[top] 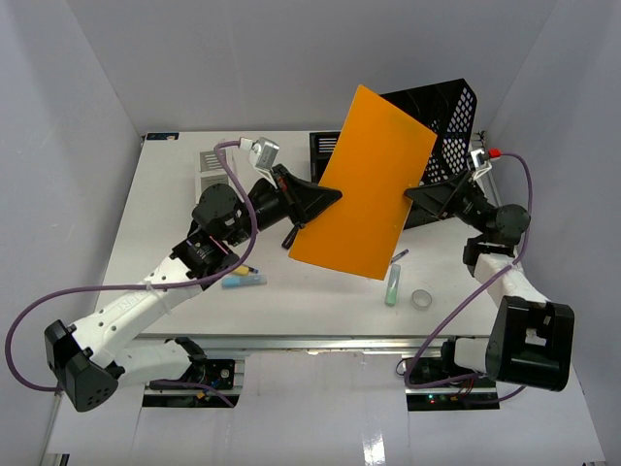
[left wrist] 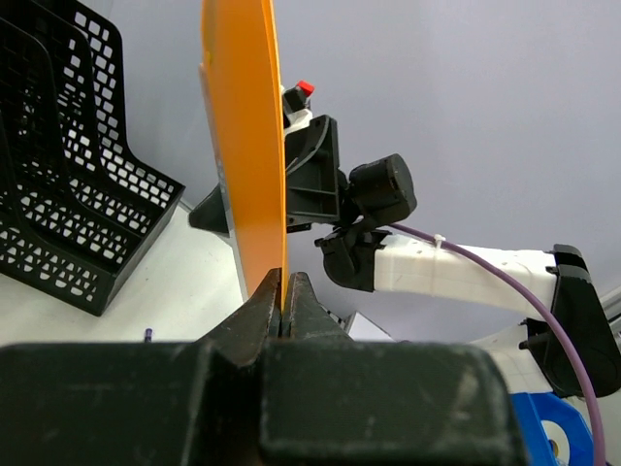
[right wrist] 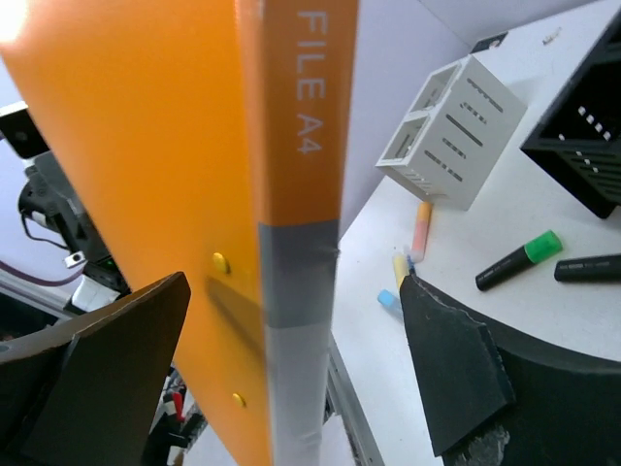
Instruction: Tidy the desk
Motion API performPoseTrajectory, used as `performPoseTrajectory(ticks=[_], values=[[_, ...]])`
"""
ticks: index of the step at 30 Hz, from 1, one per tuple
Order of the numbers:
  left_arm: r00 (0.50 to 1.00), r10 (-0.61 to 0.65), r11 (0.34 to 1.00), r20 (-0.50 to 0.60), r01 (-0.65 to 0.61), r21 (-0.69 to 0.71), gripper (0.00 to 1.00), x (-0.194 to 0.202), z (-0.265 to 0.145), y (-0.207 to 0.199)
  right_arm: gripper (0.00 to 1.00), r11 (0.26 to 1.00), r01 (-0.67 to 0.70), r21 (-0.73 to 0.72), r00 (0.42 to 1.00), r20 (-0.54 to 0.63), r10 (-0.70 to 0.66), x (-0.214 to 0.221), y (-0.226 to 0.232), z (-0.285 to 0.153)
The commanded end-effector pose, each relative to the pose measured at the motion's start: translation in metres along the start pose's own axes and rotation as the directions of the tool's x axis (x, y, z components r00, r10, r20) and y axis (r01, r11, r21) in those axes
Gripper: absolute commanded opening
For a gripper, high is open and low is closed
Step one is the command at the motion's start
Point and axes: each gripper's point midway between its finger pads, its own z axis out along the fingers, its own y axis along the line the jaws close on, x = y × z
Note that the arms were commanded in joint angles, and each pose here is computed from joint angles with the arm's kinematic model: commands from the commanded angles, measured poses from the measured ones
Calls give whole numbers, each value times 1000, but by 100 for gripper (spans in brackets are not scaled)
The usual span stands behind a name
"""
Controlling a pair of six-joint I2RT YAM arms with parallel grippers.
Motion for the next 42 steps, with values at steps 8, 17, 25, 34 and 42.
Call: performPoseTrajectory(ticks=[8, 17, 25, 34, 42], values=[[996, 24, 1000, 86, -24, -11, 0, -15, -3, 2, 66, 721, 609, -331, 783, 106, -613, 8, 129, -11], [996, 24, 995, 91, -15, -103, 0, -12, -2, 25, 27, 628, 680, -378, 706, 107, -700, 24, 156, -15], [999, 17, 977, 49, -6, -212, 12, 3, -6, 56, 8, 595, 706, -383, 669, 87, -738, 28, 160, -17], [998, 64, 967, -8, -64, -248, 98, 12, -9, 69, 8, 561, 797, -225, 578, 16, -816, 0, 125, -3], [968, 248, 885, -25, -237, -402, 98, -1, -45, 98, 8, 475, 877, -71, 476, 4, -879, -39, 112, 3]])
